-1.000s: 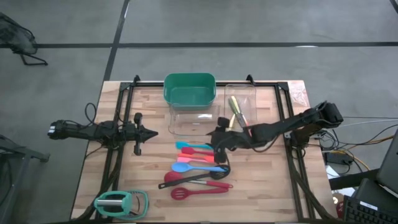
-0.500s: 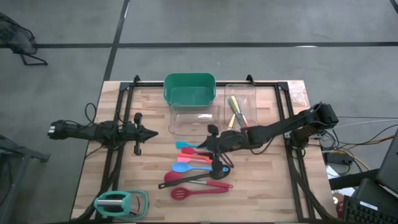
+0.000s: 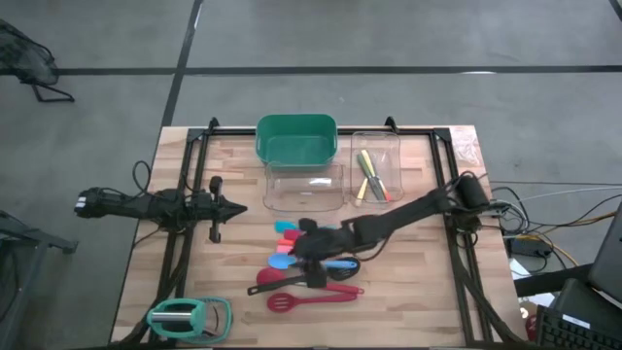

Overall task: Pick & Place Kitchen Items
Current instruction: Put the black slotted spoon into the green bin

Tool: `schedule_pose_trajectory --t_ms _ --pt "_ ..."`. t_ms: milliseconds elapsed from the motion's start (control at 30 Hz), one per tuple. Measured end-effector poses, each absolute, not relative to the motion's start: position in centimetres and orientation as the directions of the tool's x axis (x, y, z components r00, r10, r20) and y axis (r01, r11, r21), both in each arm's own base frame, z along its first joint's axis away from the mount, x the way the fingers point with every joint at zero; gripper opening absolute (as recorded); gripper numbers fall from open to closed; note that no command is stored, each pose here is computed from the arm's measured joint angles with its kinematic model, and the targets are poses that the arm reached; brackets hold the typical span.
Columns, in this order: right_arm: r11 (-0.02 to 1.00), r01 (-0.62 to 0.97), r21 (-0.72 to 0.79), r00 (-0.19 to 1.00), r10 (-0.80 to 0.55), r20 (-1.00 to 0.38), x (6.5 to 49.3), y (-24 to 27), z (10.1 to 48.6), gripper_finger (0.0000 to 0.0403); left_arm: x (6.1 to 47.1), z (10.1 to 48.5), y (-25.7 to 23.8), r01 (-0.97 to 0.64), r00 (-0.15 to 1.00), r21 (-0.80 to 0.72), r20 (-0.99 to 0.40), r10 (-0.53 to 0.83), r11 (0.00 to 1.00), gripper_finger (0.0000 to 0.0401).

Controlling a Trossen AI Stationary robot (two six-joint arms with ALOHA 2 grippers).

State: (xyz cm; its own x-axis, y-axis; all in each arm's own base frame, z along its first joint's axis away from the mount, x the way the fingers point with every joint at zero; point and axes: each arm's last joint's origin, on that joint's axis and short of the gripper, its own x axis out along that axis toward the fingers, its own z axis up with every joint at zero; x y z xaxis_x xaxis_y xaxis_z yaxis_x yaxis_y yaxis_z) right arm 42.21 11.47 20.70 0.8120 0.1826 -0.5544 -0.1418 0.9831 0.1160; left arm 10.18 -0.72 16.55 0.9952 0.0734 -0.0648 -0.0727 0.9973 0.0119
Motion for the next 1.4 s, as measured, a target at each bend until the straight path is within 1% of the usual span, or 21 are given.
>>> schedule_pose_trajectory --t_ms 100,200,333,467,600,933,1167,1400 --pt "0.973 -0.163 0.165 0.735 0.231 -0.637 43.0 12.5 20.3 0.0161 10.2 16.5 -0.7 -0.073 0.995 0.013 -0.067 0.073 0.997 0.0010" --pt "0.974 -0.144 0.176 0.663 0.227 -0.714 43.4 13.1 20.0 0.0175 10.2 16.5 -0.7 -0.073 0.995 0.013 -0.067 0.073 0.997 0.0010" --pt "0.976 -0.138 0.169 0.615 0.218 -0.758 43.9 13.8 19.6 0.0192 10.2 16.5 -0.7 -0.073 0.995 0.012 -0.066 0.073 0.997 0.0010" --pt "0.977 -0.114 0.178 0.566 0.211 -0.797 43.7 14.1 19.1 0.0198 10.2 16.5 -0.7 -0.073 0.995 0.012 -0.067 0.073 0.997 0.0010" --pt "0.979 -0.072 0.189 0.523 0.198 -0.829 43.3 14.0 18.3 0.0190 10.2 16.5 -0.7 -0.073 0.995 0.012 -0.067 0.073 0.997 0.0010" --pt "0.978 -0.062 0.197 0.518 0.200 -0.832 43.0 14.4 18.0 0.0160 10.2 16.5 -0.7 -0.073 0.995 0.012 -0.067 0.073 0.997 0.0010" --pt "0.980 -0.052 0.192 0.485 0.193 -0.853 43.2 14.8 16.1 0.0145 10.2 16.5 -0.7 -0.072 0.995 0.013 -0.067 0.073 0.997 0.0010" --pt "0.980 -0.050 0.192 0.481 0.192 -0.856 43.1 14.9 16.0 0.0133 10.2 16.5 -0.7 -0.073 0.995 0.012 -0.067 0.073 0.997 0.0010"
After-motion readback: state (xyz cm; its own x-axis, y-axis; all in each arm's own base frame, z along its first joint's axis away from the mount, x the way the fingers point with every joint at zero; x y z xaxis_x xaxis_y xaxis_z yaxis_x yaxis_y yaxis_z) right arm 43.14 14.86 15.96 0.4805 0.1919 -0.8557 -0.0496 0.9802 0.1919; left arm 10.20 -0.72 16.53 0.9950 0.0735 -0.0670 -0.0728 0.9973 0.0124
